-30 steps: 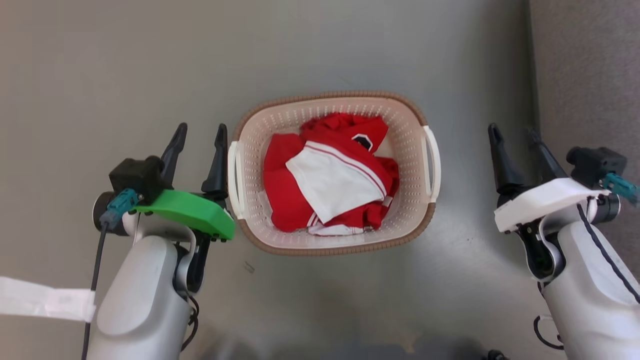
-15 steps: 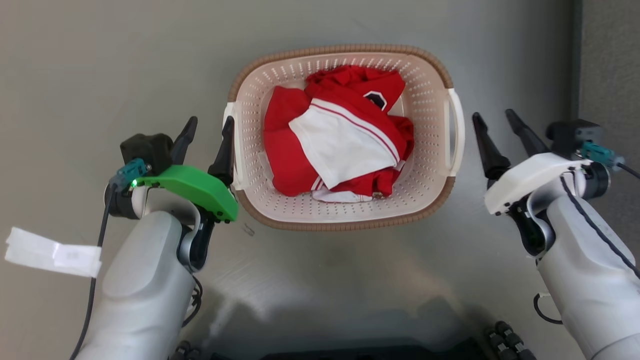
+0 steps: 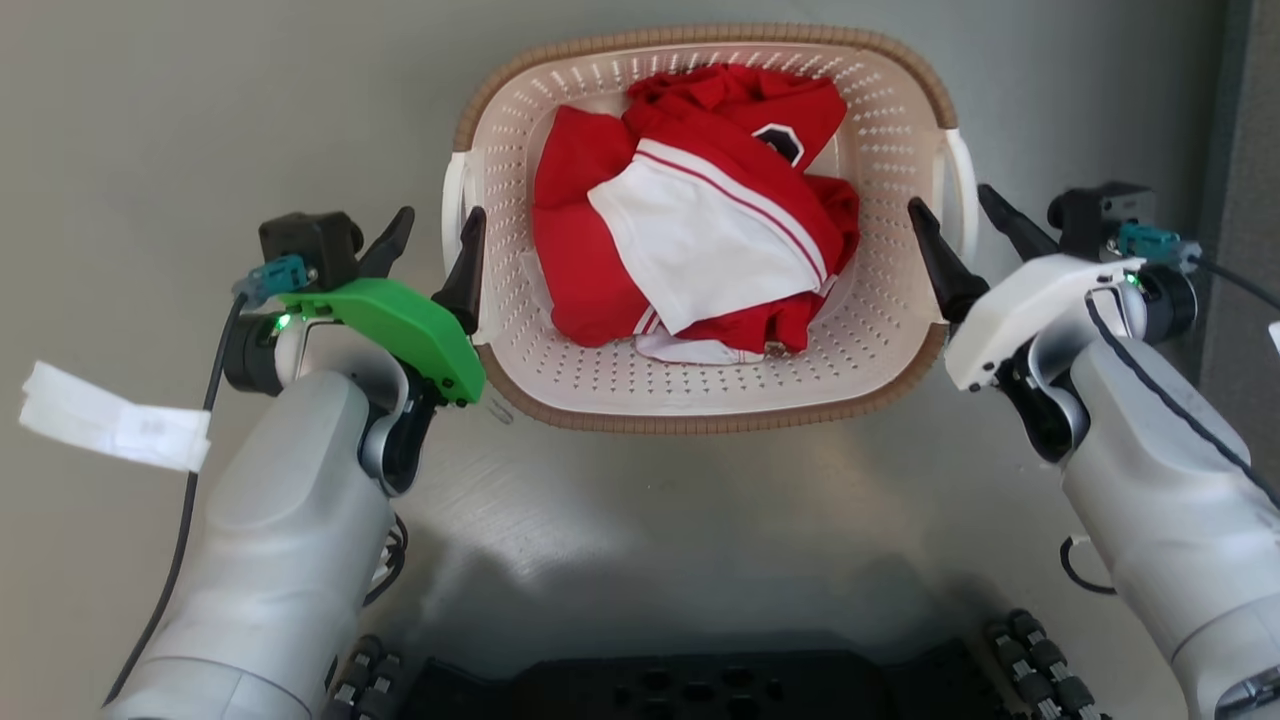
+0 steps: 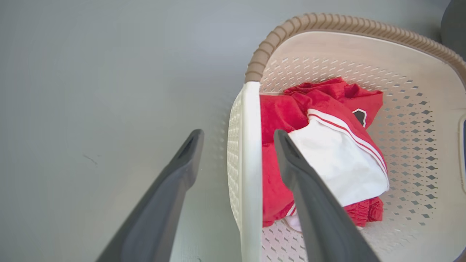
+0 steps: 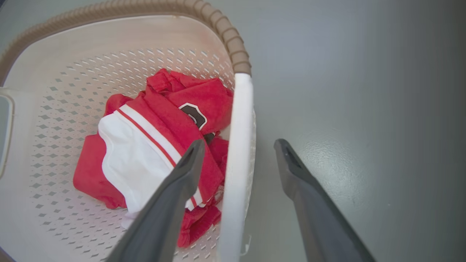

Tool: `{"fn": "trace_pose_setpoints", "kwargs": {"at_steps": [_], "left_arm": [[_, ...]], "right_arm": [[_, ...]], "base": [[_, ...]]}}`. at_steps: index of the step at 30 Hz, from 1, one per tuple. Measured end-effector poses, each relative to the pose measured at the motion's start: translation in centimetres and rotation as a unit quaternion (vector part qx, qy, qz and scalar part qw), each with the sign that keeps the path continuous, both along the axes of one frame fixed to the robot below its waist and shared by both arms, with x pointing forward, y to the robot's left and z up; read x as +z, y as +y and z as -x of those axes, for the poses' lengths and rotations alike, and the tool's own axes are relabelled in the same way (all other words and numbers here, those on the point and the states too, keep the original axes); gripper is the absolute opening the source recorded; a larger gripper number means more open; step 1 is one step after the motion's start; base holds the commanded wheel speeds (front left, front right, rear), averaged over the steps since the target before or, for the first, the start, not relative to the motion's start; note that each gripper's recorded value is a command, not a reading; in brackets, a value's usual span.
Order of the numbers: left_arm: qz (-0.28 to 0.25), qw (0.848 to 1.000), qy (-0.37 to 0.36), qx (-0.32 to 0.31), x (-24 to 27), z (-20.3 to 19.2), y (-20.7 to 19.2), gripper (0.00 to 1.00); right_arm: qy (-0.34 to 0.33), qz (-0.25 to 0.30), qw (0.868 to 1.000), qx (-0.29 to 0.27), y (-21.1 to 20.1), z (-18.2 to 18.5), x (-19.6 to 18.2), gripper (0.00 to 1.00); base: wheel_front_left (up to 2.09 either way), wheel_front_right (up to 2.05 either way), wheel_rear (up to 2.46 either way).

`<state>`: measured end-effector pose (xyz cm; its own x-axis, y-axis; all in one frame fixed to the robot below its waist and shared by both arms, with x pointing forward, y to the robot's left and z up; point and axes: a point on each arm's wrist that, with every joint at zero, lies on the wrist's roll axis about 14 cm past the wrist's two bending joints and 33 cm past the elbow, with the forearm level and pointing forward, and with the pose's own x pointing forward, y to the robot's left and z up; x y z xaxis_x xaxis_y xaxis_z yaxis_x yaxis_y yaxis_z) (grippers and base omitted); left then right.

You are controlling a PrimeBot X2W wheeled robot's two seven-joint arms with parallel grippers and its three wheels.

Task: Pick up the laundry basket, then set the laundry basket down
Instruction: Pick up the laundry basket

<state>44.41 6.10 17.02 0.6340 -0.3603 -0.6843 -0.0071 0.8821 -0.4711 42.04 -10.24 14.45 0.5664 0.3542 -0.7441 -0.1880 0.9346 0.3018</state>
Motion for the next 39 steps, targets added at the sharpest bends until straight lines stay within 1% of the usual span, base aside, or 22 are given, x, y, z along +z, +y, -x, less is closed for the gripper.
{"fn": "trace_pose_setpoints", "kwargs": {"at_steps": [10, 11, 12, 14, 15, 16, 17, 18, 19, 30, 39], "left_arm": [[0.005, 0.999, 0.034, -0.01, -2.3, 0.4, -0.2, 1.0], [0.003, 0.999, 0.037, -0.011, -2.4, 0.6, -0.1, 0.98], [0.003, 0.999, 0.04, -0.012, -2.5, 0.7, -0.1, 0.93], [0.007, 0.999, 0.045, -0.01, -2.7, 0.8, -0.2, 0.87], [0.008, 0.999, 0.048, -0.012, -2.7, 0.9, -0.3, 0.71], [0.009, 0.999, 0.049, -0.011, -2.8, 0.9, -0.3, 0.49], [0.011, 0.999, 0.05, -0.011, -2.8, 0.9, -0.4, 0.35], [0.014, 0.999, 0.051, -0.012, -2.8, 0.9, -0.5, 0.2], [0.016, 0.998, 0.051, -0.013, -2.7, 0.9, -0.7, 0.0], [0.026, 0.998, 0.054, -0.012, -2.4, 0.9, -1.3, 0.0], [0.029, 0.998, 0.054, -0.006, -0.9, 0.8, -1.3, 0.0]], "right_arm": [[0.028, -0.004, 1.0, 0.012, 0.9, 0.0, -2.6, 1.0], [0.03, -0.004, 0.999, 0.013, 1.0, 0.1, -2.8, 1.0], [0.033, -0.005, 0.999, 0.013, 1.0, 0.2, -2.9, 1.0], [0.036, -0.005, 0.999, 0.017, 1.2, 0.2, -3.0, 1.0], [0.036, -0.005, 0.999, 0.018, 1.3, 0.2, -3.1, 0.8], [0.035, -0.005, 0.999, 0.019, 1.3, 0.2, -3.1, 0.52], [0.036, -0.005, 0.999, 0.021, 1.4, 0.2, -3.2, 0.31], [0.036, -0.006, 0.999, 0.021, 1.4, 0.1, -3.2, 0.11], [0.035, -0.006, 0.999, 0.022, 1.5, 0.1, -3.2, 0.0], [0.032, -0.012, 0.999, 0.015, 1.9, -0.4, -2.8, 0.0], [0.022, -0.017, 1.0, 0.009, 2.2, -0.8, -1.1, 0.0]], "base": [[0.0, 0.0, 0.0], [0.0, 0.0, 0.0], [0.0, 0.0, 0.0], [0.0, 0.0, 0.0], [0.0, 0.0, 0.0], [0.0, 0.0, 0.0], [0.0, 0.0, 0.0], [0.0, 0.0, 0.0], [0.0, 0.0, 0.0], [0.0, 0.0, 0.0], [0.0, 0.0, 0.0]]}}
